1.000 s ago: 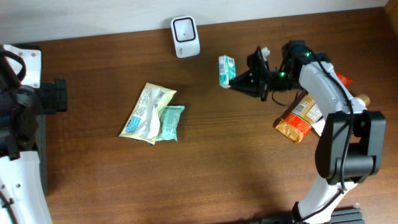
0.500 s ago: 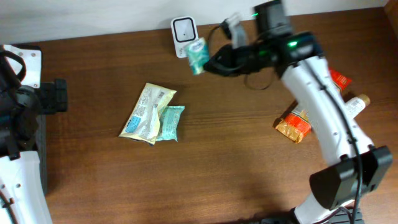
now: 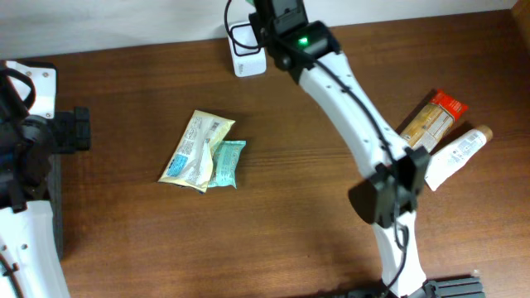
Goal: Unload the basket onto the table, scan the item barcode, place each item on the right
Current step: 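Hold the small packet over the scanner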
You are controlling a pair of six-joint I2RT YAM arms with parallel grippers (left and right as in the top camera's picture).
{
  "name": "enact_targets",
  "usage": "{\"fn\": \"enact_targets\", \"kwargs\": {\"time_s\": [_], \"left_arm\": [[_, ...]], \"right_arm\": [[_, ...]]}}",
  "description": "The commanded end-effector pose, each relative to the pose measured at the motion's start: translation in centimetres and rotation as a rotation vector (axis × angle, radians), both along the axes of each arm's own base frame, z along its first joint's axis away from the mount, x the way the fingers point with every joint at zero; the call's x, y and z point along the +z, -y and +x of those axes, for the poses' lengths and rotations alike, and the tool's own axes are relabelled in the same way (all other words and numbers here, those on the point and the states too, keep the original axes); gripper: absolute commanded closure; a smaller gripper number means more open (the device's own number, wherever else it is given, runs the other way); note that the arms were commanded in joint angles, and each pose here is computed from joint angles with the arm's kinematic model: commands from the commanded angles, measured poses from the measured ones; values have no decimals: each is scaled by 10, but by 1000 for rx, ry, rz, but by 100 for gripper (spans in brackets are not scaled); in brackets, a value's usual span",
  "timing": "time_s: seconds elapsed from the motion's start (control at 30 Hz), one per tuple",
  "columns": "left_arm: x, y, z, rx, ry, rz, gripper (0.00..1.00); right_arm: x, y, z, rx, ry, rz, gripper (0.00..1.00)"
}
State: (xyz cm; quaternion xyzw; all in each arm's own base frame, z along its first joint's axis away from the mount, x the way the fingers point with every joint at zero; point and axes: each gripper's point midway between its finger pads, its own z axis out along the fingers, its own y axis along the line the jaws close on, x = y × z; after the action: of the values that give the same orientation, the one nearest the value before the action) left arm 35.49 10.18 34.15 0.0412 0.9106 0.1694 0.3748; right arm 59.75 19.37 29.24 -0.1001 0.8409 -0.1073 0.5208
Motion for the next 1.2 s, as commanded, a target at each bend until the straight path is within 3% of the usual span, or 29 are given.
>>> {"fn": "enact_targets", "kwargs": {"time_s": [0.0,0.23,0.53,0.9,1.0,1.17], "left_arm": [[6,-1,0,-8,13,8,1],[6,-1,0,-8,13,8,1],[6,-1,0,-8,13,8,1],[6,-1,0,-8,13,8,1],[6,-1,0,-8,13,8,1],[6,-1,0,-8,13,8,1]], "right_arm": [[-34,-3,30,-19,40,-191,96],[-102,-19,66,81,53,-435,96],[-145,-15,74,77,14,-453,96],[-149,-19,68,101,-20,-465,96],[-140,-32,57,193,-60,-441,96],[-86,-50,14,299,-135,-186,96]]}}
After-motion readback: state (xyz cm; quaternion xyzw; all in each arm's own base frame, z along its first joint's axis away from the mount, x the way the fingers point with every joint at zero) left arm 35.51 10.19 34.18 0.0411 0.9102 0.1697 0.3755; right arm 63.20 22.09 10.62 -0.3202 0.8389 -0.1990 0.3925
